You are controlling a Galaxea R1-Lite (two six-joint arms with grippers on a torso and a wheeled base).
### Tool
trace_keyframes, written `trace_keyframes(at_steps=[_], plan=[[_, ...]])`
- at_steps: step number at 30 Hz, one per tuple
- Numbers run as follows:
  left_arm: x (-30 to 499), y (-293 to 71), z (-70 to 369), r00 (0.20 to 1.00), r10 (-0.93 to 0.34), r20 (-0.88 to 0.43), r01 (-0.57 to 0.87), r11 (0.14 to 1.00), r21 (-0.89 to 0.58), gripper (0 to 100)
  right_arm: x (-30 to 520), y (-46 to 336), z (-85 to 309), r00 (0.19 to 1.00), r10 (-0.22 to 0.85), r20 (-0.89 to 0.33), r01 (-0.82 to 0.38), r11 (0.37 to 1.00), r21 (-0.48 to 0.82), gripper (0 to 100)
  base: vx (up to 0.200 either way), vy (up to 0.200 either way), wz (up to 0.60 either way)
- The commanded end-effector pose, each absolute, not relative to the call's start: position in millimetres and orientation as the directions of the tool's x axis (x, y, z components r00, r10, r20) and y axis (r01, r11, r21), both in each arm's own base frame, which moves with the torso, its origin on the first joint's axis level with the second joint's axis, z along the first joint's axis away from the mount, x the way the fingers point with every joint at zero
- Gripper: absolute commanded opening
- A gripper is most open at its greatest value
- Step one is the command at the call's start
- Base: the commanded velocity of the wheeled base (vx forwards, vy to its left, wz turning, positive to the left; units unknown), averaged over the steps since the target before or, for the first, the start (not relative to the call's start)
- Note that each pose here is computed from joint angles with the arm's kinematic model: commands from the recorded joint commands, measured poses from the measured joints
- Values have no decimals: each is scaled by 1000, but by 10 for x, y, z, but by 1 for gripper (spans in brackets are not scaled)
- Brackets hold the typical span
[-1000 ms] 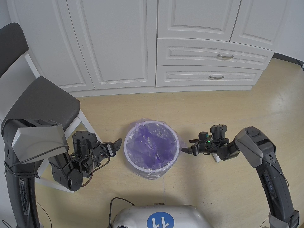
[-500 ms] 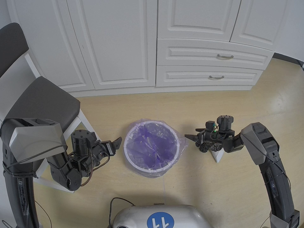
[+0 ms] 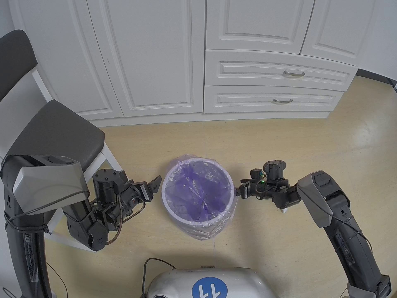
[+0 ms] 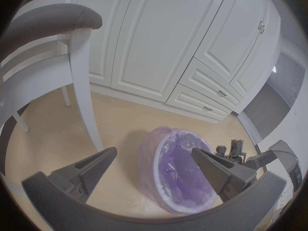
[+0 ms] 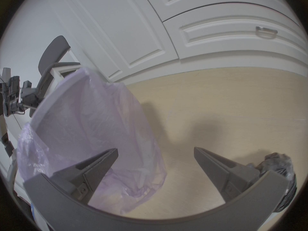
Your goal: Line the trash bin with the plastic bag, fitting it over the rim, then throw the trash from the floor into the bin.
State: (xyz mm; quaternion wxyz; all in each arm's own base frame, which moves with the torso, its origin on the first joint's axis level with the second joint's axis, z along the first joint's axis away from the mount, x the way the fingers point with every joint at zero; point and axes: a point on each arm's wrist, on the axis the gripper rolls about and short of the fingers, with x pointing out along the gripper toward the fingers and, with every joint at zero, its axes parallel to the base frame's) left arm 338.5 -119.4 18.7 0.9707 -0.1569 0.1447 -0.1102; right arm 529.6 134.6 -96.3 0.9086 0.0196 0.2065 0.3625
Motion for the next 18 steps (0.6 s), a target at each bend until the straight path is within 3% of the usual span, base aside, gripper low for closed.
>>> trace_keyframes(at_steps=[1,7,13,15,18], plan=[[3362,-1192,156,931,-261,-254,169,927,-336,100,5270,1401,-1028,643,670,-372,-656,732,183,100,0,0,0],[3346,-1215,156,929,-267,-256,174,926,-335,100,5349,1211,-870,684,641,-347,-626,761,170,100,0,0,0],[3294,-1276,170,923,-284,-259,191,924,-331,100,5458,707,-551,755,573,-319,-555,817,155,100,0,0,0],[3286,-1279,165,922,-285,-262,192,924,-331,100,5460,640,-494,755,563,-337,-541,825,167,100,0,0,0],[3277,-1310,166,920,-293,-262,202,923,-327,100,5393,371,-476,693,507,-512,-443,860,253,100,0,0,0]])
